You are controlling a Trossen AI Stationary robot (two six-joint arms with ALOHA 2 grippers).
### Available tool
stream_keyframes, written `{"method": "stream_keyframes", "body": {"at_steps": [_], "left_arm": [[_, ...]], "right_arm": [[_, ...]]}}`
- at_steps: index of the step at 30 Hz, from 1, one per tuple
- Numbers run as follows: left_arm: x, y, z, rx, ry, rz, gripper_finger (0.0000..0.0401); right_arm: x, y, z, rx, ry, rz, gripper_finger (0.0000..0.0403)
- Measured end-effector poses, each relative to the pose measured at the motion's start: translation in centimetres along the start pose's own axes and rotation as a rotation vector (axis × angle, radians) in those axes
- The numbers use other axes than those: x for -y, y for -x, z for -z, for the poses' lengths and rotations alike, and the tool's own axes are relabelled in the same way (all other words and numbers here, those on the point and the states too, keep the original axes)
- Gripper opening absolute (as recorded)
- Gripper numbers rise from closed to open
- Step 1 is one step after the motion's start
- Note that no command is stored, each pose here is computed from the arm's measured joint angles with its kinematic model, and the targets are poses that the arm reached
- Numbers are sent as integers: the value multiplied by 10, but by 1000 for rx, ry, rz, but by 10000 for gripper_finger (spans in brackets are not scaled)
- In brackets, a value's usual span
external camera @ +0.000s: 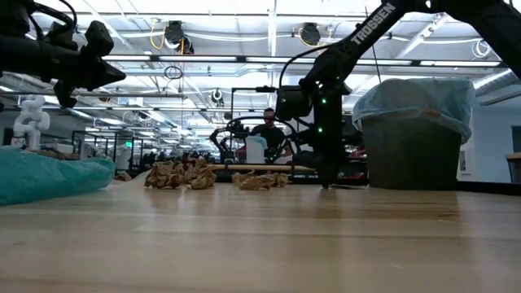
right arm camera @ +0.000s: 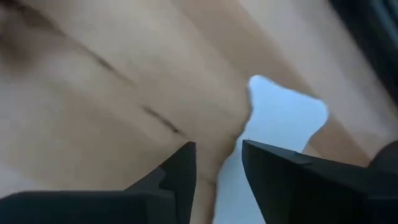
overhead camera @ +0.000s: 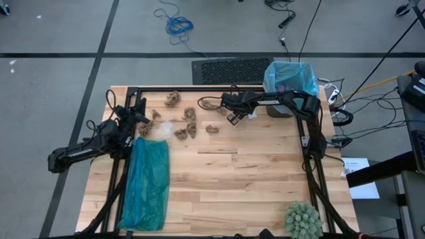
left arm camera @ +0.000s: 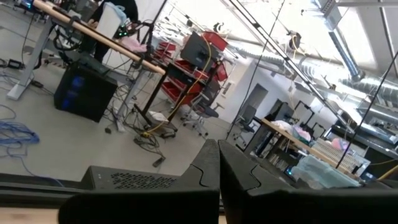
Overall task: Place trash/remove bag and relplace
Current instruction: Put the white paper into the trash bin
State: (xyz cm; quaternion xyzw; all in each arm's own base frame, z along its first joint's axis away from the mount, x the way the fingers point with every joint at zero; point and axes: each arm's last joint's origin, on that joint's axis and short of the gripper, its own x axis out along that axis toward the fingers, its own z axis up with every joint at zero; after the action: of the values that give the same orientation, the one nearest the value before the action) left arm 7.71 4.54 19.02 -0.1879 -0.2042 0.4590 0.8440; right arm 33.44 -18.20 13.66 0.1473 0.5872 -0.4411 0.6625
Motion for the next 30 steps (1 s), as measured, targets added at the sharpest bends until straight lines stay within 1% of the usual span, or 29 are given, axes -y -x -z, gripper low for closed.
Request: {"method": "stream_keyframes", "body": {"at_steps": [5,10,13,15,16,19,22,24,27,28,30], "left_arm": [[0,0,0,0,0,0,0],[0,0,0,-2,-3,-1,0],[0,0,0,-4,-4,-2,0],[0,0,1,-6,-6,-2,0],[0,0,1,-6,-6,-2,0],[0,0,1,-6,-6,-2,0],[0,0,1,-6,-6,-2,0],[0,0,1,-6,-6,-2,0],[0,0,1,-6,-6,-2,0],[0,0,1,-6,-7,-3,0],[-1,0,1,-10,-10,-4,0]], "right_arm": [[3,-1,2,-25,6,25,103],[6,-4,2,-43,-33,22,110],[9,-8,1,-70,-47,-3,111],[10,-12,1,-91,-52,-21,96],[10,-14,1,-99,-53,-27,81],[9,-15,1,-103,-24,-52,19],[8,-15,1,-103,-5,-75,4],[10,-11,0,-96,0,-99,2],[9,5,0,-64,10,-157,0],[9,12,-1,-49,9,-186,0],[12,35,-4,25,-8,-244,0]]}}
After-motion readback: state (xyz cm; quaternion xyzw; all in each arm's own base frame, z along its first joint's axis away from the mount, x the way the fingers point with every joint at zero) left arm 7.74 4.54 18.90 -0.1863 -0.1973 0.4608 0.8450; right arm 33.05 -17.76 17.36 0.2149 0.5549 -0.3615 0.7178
